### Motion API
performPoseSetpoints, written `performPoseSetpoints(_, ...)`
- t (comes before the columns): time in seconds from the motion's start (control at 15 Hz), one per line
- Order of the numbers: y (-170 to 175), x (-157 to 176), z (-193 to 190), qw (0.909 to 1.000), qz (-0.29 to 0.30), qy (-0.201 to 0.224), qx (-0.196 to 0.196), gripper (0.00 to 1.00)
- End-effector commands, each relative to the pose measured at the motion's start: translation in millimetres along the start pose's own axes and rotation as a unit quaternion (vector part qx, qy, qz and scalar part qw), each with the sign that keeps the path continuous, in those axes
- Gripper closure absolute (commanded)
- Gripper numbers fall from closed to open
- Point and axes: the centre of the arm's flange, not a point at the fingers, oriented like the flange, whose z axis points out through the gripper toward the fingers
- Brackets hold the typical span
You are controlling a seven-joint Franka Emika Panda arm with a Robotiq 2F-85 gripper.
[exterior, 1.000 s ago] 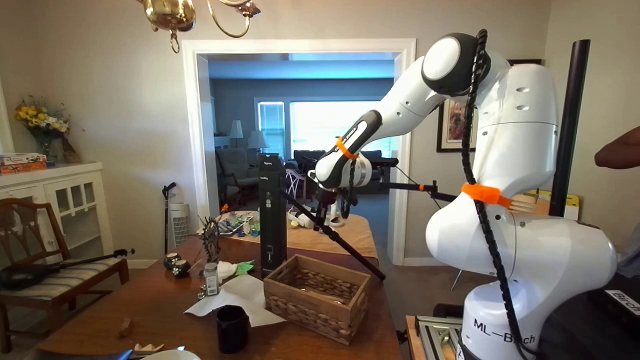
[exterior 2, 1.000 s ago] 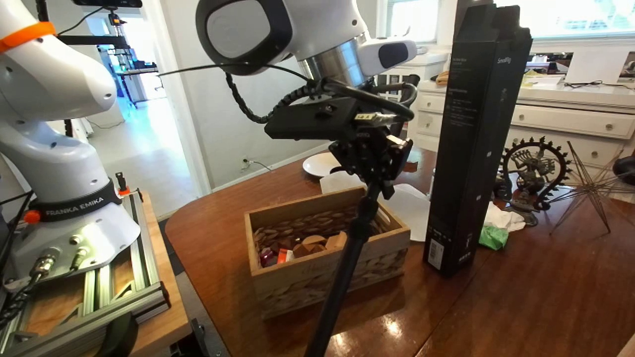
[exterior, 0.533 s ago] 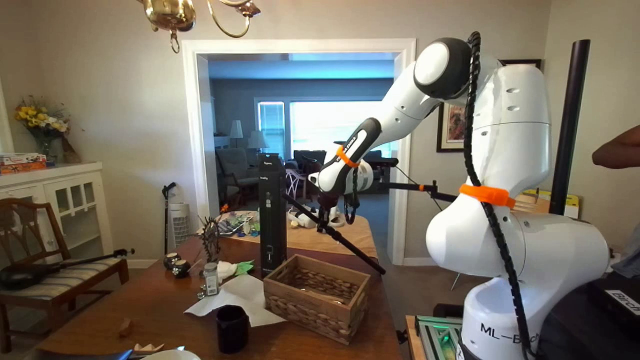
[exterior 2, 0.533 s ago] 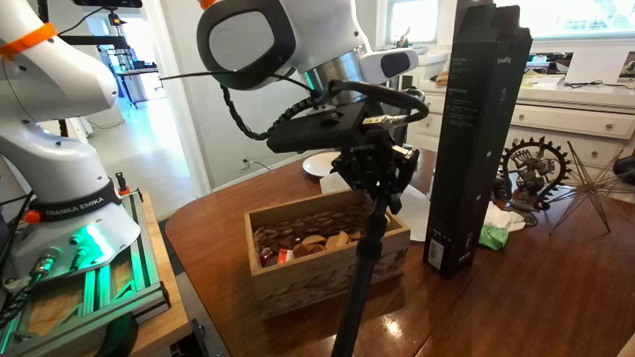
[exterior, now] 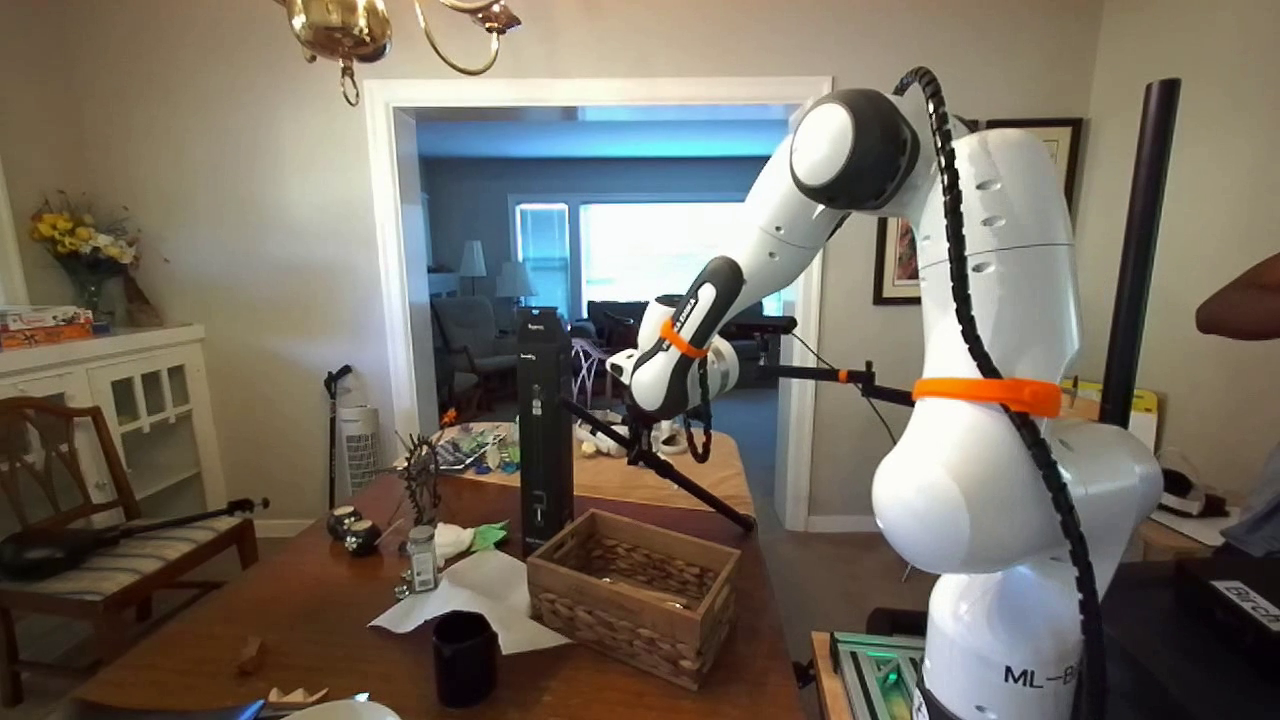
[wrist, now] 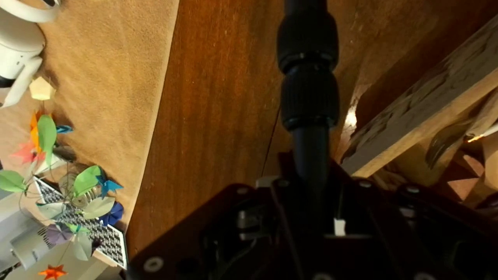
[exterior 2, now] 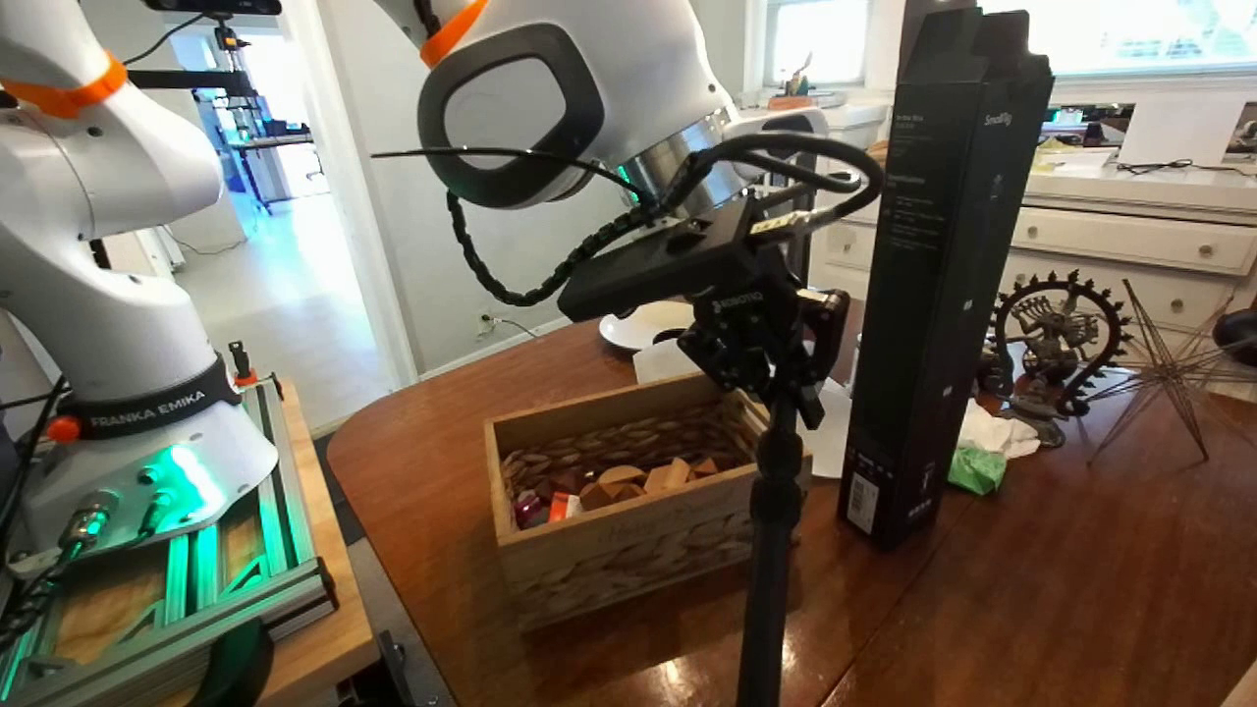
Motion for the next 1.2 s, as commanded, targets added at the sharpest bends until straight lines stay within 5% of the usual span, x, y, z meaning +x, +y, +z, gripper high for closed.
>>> performPoseSetpoints(0.0,-17,27,-4,0.9986,-0.049,0.008,-0.016,0.94)
performPoseSetpoints(0.73,-78,71,-31,0.983,-0.182,-0.021,-0.004,0.94)
performPoseSetpoints(1.13,-106,80,-47,0.9637,-0.261,-0.055,0.003,0.94)
